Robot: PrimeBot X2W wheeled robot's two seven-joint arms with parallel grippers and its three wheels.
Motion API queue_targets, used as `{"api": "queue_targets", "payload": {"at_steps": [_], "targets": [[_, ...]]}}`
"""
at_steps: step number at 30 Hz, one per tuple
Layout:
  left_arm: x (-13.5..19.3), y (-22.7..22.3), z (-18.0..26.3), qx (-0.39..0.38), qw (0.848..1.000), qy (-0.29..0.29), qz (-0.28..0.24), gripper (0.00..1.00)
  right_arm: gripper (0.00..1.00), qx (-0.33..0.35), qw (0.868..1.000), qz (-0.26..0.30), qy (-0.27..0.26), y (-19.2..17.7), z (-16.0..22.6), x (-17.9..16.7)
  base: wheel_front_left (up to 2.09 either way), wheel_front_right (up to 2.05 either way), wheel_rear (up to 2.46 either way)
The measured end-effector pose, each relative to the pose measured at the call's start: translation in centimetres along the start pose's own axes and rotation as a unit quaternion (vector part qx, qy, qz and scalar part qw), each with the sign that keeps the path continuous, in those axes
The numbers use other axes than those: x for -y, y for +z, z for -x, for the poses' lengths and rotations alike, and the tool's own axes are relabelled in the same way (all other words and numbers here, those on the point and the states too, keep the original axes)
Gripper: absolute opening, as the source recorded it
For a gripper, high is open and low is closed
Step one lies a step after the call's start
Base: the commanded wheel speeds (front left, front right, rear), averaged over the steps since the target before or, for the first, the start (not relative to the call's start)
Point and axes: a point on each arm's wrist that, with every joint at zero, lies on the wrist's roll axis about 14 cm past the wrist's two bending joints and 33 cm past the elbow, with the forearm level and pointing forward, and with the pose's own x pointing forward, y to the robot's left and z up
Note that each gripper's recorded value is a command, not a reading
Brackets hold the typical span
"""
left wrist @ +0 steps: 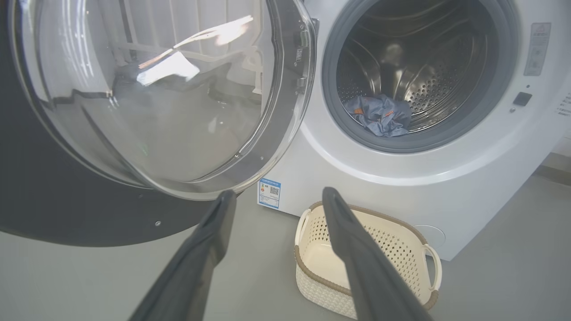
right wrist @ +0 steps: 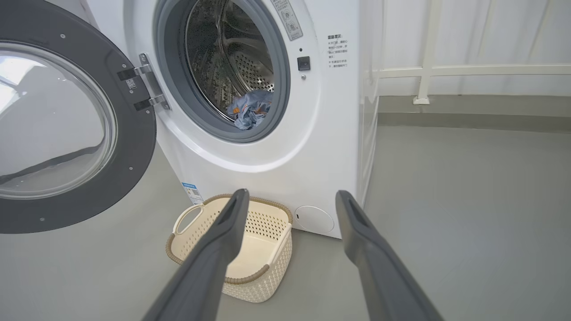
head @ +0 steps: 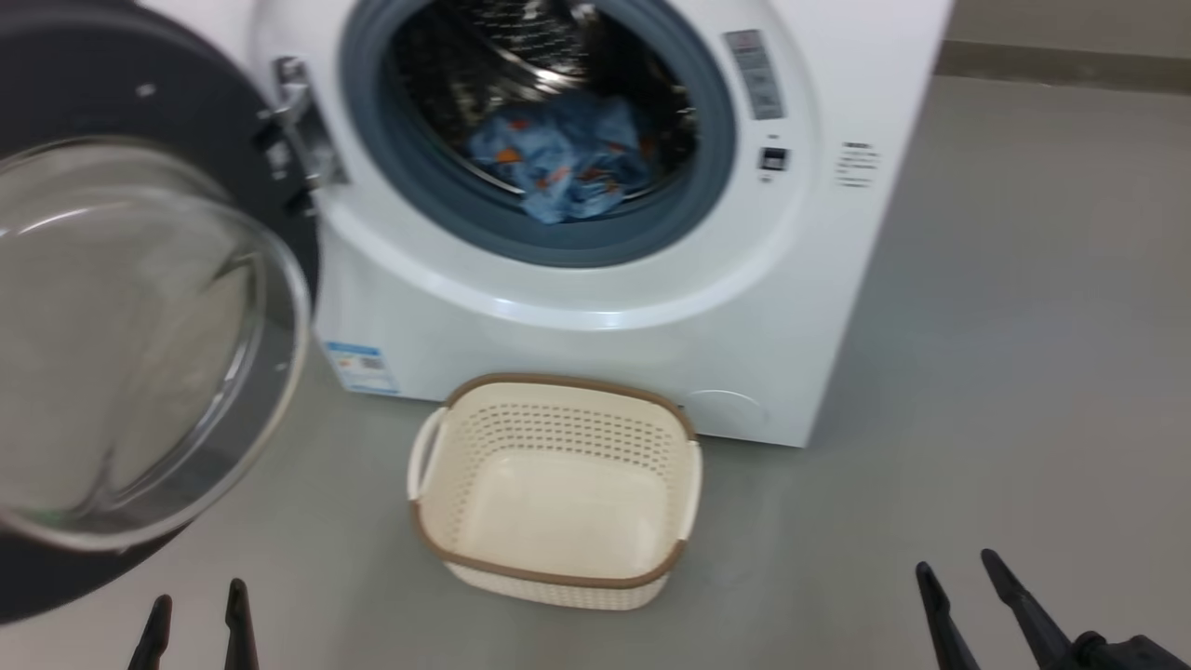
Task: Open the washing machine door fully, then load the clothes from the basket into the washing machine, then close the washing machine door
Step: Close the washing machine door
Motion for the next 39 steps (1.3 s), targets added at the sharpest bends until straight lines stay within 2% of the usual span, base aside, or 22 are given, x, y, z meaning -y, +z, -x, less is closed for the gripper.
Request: {"api": "queue_targets", "payload": {"at_steps": [5,18,24,31,32,33,36,39], "targets": [[-3.1,0.7,2.3,0.013,0.998,0.055,0.005,1.0,1.0,-0.011,0.997,-0.002,0.073,-0.7,-2.2,-4.1,0.0,0.0,0.0],[-8.2,1.1,7.8,0.026,0.988,0.154,0.013,1.0,1.0,-0.021,0.98,0.002,0.199,-1.4,-5.4,-11.3,0.0,0.0,0.0],[-8.8,1.2,8.4,0.028,0.984,0.177,0.024,1.0,1.0,-0.028,0.976,0.0,0.218,-2.0,-6.3,-12.3,0.0,0.0,0.0],[-8.8,1.4,8.4,0.031,0.983,0.178,0.026,1.0,1.0,-0.029,0.975,0.003,0.22,-2.0,-6.1,-12.4,0.0,0.0,0.0],[-8.7,1.5,8.4,0.034,0.983,0.177,0.028,0.82,1.0,-0.029,0.975,0.003,0.22,-2.0,-6.1,-12.3,0.0,0.0,0.0],[-8.7,1.6,8.4,0.037,0.983,0.178,0.032,0.47,1.0,-0.028,0.975,0.003,0.219,-2.0,-6.1,-12.3,0.0,0.0,0.0],[-8.9,2.3,8.3,0.05,0.982,0.18,0.036,0.0,1.0,-0.026,0.977,0.002,0.212,-1.8,-6.2,-12.0,0.0,0.0,0.0],[-9.7,4.0,8.3,0.078,0.978,0.188,0.04,0.0,1.0,-0.025,0.979,-0.002,0.204,-1.8,-6.3,-11.7,0.0,0.0,0.0]]}}
